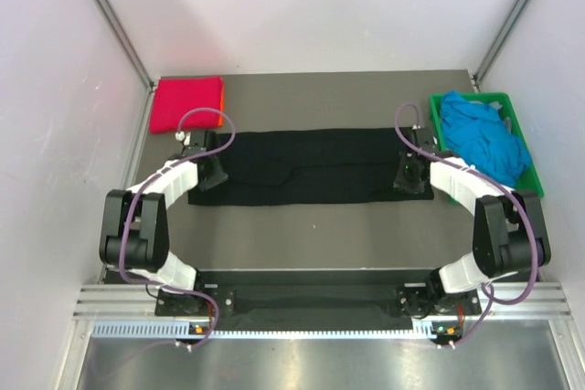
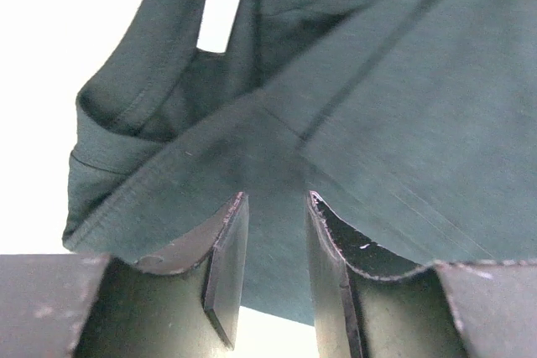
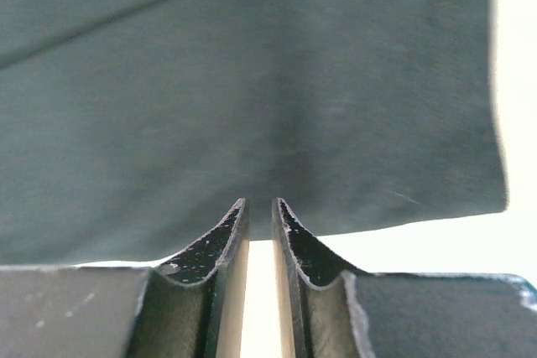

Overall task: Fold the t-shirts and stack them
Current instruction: Fold the tshirt

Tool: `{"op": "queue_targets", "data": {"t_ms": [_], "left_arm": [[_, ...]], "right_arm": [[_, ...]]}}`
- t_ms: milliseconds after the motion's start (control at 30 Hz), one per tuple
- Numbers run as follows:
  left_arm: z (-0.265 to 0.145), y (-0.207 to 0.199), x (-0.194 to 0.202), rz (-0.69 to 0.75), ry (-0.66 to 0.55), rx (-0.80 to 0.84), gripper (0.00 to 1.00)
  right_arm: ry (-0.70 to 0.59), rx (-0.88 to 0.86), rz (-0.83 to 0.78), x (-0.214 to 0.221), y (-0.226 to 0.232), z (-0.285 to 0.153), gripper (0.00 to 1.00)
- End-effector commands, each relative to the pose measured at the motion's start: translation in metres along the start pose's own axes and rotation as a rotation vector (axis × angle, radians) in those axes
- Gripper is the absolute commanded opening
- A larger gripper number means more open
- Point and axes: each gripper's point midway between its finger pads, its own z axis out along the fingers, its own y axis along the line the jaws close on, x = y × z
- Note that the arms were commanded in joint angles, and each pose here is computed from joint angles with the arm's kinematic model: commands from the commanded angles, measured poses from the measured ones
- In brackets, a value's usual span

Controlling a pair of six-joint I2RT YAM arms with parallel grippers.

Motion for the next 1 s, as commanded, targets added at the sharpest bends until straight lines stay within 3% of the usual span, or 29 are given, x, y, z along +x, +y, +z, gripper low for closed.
{"op": "queue_targets", "data": {"t_ms": [0, 167, 333, 633, 967], "left_arm": [[0.015, 0.009, -0.002, -0.06, -0.017, -0.038, 0.39], [0.027, 0.027, 0.012, -0.061, 0.018, -0.121, 0.39], [0.032, 0.046, 0.019, -0.074, 0.009, -0.203, 0.39], [0.022, 0.04, -0.003, -0.082, -0.034, -0.196, 0.39], [0.026, 0.037, -0.001, -0.097, -0.024, -0.187, 0.4]], "right_arm": [[-0.035, 0.133, 0.009, 0.0, -0.034, 0.002, 0.17], [-0.027, 0.248, 0.019, 0.013, -0.074, 0.008, 0.13], [-0.019, 0.242, 0.092, 0.02, -0.088, 0.004, 0.12], [-0.053, 0.249, 0.193, 0.012, -0.091, -0.004, 0.13], [-0.023, 0.369, 0.27, 0.014, -0.127, 0.003, 0.1]]}}
